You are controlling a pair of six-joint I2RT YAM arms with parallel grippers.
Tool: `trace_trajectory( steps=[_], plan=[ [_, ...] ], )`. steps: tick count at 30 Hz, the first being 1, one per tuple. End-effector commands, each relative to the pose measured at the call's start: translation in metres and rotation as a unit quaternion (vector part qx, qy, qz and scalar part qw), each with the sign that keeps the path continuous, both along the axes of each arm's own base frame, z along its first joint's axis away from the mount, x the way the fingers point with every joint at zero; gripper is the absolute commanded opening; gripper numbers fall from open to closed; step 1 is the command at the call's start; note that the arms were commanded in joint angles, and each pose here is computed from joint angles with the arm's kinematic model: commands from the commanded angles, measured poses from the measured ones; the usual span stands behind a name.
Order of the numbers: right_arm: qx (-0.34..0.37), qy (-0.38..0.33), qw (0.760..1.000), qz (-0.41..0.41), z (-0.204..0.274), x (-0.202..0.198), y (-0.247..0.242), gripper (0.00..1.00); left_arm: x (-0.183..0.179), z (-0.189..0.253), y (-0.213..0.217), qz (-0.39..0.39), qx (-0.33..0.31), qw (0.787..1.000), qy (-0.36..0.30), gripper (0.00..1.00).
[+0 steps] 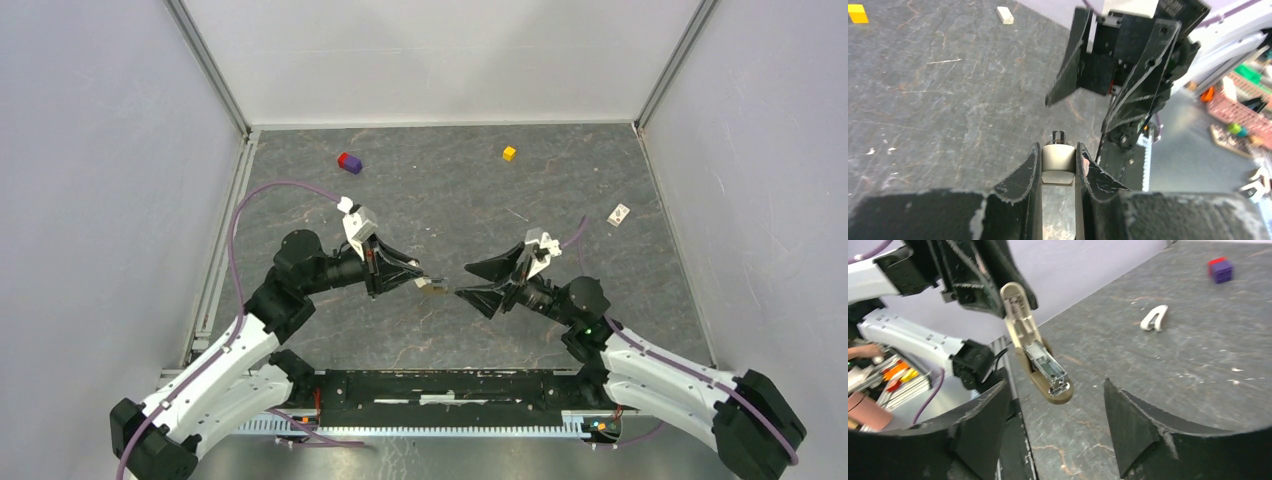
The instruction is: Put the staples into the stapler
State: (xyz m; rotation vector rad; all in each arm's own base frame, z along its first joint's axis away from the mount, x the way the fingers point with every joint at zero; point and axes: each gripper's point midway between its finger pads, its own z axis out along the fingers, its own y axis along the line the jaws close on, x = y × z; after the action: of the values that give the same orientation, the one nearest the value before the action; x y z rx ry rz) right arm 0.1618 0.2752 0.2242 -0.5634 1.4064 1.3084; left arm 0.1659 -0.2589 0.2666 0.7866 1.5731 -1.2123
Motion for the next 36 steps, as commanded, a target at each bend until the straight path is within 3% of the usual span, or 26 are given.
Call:
trace_trajectory(
  steps=[1, 5, 10, 13, 18, 27, 31, 36],
  plan=[
    [0.016, 0.030, 0.995, -0.093, 0.013, 0.025, -0.019, 0.80, 0.004, 0.013, 0.009, -0.002, 0.051, 0.993, -0.103, 0.02],
    [0.008, 0.040, 0.993, -0.111, 0.018, 0.031, -0.022, 0.83, -0.008, 0.010, 0.005, -0.062, 0.068, 0.984, -0.151, 0.02],
    [-0.081, -0.107, 0.991, 0.004, 0.023, 0.008, 0.004, 0.78, -0.025, 0.023, -0.009, -0.139, 0.031, 0.980, -0.137, 0.02],
    [-0.114, -0.150, 0.980, 0.058, 0.024, -0.001, 0.014, 0.76, -0.035, 0.036, -0.015, -0.174, 0.000, 0.977, -0.120, 0.02],
    [-0.065, -0.164, 0.972, 0.153, 0.038, -0.030, 0.027, 0.77, -0.040, 0.038, -0.016, -0.185, -0.012, 0.976, -0.118, 0.02],
    [-0.055, -0.146, 0.970, 0.185, 0.031, -0.039, 0.043, 0.80, -0.043, 0.033, -0.017, -0.192, -0.013, 0.977, -0.095, 0.02],
    [-0.052, -0.138, 0.970, 0.195, 0.036, -0.042, 0.052, 0.70, -0.041, 0.030, -0.017, -0.187, -0.015, 0.978, -0.088, 0.02],
    [-0.053, -0.128, 0.977, 0.163, 0.037, -0.033, 0.054, 0.39, -0.041, 0.030, -0.016, -0.180, -0.016, 0.979, -0.094, 0.02]
  ],
)
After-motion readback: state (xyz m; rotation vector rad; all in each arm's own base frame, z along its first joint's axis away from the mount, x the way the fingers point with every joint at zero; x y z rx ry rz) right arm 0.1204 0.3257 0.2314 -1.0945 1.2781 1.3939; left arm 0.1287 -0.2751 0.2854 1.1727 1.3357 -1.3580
